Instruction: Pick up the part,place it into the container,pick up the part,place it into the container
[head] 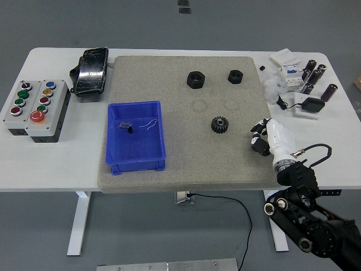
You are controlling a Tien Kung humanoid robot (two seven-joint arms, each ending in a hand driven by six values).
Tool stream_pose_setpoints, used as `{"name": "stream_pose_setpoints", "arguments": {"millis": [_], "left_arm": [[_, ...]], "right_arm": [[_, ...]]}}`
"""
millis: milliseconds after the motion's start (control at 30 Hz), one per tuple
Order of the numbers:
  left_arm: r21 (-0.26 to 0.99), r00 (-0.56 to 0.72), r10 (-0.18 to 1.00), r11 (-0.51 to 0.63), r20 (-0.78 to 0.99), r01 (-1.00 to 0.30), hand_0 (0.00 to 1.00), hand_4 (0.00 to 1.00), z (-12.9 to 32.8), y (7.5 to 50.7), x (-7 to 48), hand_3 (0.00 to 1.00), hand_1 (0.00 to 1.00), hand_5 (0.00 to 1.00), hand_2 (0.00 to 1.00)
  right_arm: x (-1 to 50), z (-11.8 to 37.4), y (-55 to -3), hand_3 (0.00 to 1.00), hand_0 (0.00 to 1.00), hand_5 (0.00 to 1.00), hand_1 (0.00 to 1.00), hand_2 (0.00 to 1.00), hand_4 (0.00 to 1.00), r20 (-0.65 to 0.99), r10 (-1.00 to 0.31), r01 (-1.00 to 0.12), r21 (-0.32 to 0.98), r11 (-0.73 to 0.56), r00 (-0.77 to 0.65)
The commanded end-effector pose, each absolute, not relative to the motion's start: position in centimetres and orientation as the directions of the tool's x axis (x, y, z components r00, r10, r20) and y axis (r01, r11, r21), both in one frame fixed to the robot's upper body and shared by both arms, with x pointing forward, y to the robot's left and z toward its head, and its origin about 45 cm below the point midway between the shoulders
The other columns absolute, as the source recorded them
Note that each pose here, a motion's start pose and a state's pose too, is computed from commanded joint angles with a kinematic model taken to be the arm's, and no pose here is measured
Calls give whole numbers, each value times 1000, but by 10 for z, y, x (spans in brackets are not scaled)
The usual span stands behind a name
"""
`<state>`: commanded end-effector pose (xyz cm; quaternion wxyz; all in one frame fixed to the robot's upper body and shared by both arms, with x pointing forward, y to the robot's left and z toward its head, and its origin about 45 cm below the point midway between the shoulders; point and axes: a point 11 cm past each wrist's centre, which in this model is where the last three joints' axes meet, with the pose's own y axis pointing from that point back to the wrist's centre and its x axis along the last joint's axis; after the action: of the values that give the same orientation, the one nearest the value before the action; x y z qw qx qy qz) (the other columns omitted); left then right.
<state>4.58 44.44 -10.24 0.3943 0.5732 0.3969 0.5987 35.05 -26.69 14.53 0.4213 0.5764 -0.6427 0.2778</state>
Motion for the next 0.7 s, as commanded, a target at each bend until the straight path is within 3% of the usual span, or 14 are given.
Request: {"name": "stream_pose_setpoints", "arguments": {"millis": [200, 233, 400, 433, 700], "left_arm": [[928, -32, 928, -372, 371, -20, 664, 690, -103, 443, 47, 615, 629, 349, 573], [928, -32, 928, -372, 372, -19, 664, 691, -103, 444, 46, 616, 629, 350, 573], [927, -32, 927, -375, 374, -13, 664, 691, -102, 445, 45, 616, 629, 350, 573], [927, -32, 927, -375, 374, -12, 663, 694, -102, 445, 45, 616, 628, 361, 574], [927, -33, 927, -375, 374, -13, 664, 694, -102, 445, 45, 616, 628, 364, 574]], "right_arm": [[356, 160, -261, 325, 425, 2, 581, 570, 161, 863, -506, -980, 91, 176, -11], [357, 162, -262, 688, 382, 41, 630, 704, 402, 865, -502, -979, 94, 181, -9], [354, 167, -267, 688, 382, 41, 630, 704, 402, 898, -439, -970, 134, 205, 31], [353, 167, -268, 858, 338, 183, 649, 833, 772, 904, -424, -967, 145, 209, 43], [341, 164, -266, 842, 319, 205, 622, 810, 796, 931, -340, -960, 204, 192, 129]]}}
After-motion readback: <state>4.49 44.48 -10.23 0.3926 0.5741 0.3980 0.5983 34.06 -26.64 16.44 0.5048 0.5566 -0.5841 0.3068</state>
